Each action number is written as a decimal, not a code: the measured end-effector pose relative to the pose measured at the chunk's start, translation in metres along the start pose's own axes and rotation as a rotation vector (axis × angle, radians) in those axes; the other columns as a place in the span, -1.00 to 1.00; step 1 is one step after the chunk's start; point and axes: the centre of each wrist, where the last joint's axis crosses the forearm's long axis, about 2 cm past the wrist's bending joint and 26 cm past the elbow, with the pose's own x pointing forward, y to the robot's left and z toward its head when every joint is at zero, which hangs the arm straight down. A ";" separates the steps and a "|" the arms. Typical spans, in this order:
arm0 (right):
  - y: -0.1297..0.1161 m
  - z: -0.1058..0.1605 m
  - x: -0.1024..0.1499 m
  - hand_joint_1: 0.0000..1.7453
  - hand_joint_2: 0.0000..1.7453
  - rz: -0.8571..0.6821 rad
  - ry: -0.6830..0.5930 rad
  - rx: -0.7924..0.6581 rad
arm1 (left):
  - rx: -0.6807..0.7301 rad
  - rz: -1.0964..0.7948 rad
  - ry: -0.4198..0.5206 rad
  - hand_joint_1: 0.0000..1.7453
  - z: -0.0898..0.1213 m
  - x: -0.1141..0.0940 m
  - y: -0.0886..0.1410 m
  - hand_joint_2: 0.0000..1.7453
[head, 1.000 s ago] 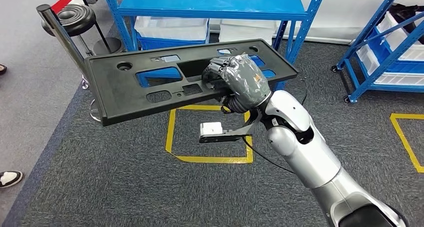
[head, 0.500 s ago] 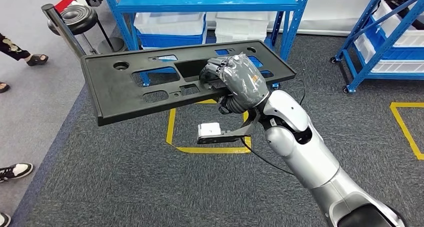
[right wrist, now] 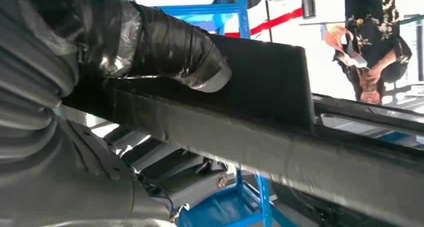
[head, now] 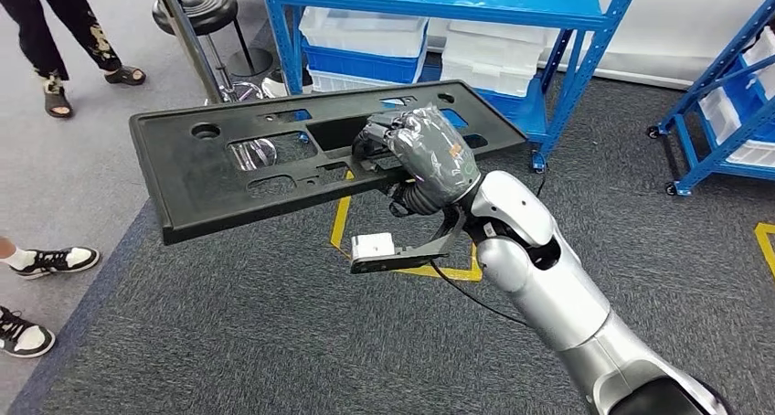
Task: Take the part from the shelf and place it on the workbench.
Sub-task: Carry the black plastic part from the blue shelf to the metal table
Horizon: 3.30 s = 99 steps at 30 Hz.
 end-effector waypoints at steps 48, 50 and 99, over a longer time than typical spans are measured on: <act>-0.004 -0.010 0.008 1.00 1.00 -0.010 -0.012 -0.013 | -0.006 -0.057 0.023 -1.00 0.005 0.006 0.009 1.00; -0.004 -0.010 0.008 1.00 1.00 -0.008 -0.012 -0.013 | -0.003 -0.052 0.021 -1.00 0.005 0.005 0.009 1.00; -0.001 -0.007 0.008 1.00 1.00 0.000 -0.011 -0.003 | -0.006 -0.061 0.029 -1.00 0.005 0.003 0.008 1.00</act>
